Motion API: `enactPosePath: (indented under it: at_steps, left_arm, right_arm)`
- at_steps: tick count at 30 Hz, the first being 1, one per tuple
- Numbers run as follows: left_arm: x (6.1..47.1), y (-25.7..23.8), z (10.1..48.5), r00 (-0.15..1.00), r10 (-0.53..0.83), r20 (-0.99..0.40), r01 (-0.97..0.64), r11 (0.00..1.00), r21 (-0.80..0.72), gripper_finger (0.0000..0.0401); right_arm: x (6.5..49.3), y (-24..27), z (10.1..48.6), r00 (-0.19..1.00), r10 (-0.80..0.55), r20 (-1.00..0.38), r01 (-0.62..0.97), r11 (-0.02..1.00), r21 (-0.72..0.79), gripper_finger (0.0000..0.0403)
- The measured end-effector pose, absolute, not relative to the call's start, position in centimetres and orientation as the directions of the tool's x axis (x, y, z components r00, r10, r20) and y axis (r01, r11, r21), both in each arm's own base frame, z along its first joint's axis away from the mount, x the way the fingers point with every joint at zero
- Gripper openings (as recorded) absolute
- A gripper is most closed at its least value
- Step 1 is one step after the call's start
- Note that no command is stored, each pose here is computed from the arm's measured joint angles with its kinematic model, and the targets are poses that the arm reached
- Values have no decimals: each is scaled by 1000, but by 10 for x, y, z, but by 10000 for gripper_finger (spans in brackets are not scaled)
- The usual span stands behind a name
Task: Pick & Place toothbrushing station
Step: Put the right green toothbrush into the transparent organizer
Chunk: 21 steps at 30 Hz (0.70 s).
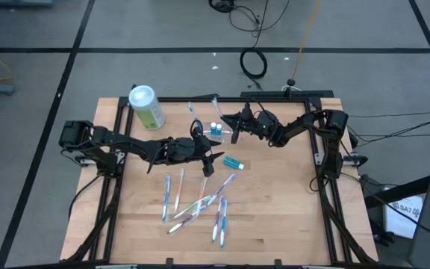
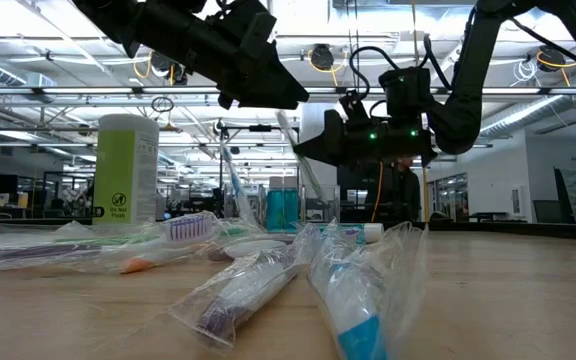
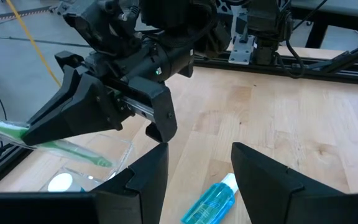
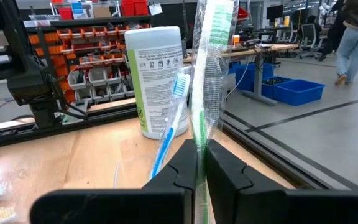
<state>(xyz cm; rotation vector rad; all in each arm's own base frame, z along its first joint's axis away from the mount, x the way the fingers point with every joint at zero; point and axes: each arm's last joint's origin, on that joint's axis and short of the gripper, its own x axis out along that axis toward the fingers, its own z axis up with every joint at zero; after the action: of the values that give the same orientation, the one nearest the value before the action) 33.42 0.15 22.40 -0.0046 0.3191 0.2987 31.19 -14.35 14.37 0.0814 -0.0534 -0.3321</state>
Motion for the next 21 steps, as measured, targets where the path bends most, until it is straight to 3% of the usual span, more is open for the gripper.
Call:
enactPosePath:
  at_steps: [21]
  left_arm:
    - [334, 2, 224, 906, 289, -309, -291, 956, 39, 184]
  right_arm:
    - [305, -140, 134, 944, -331, -10, 330, 939, 100, 13]
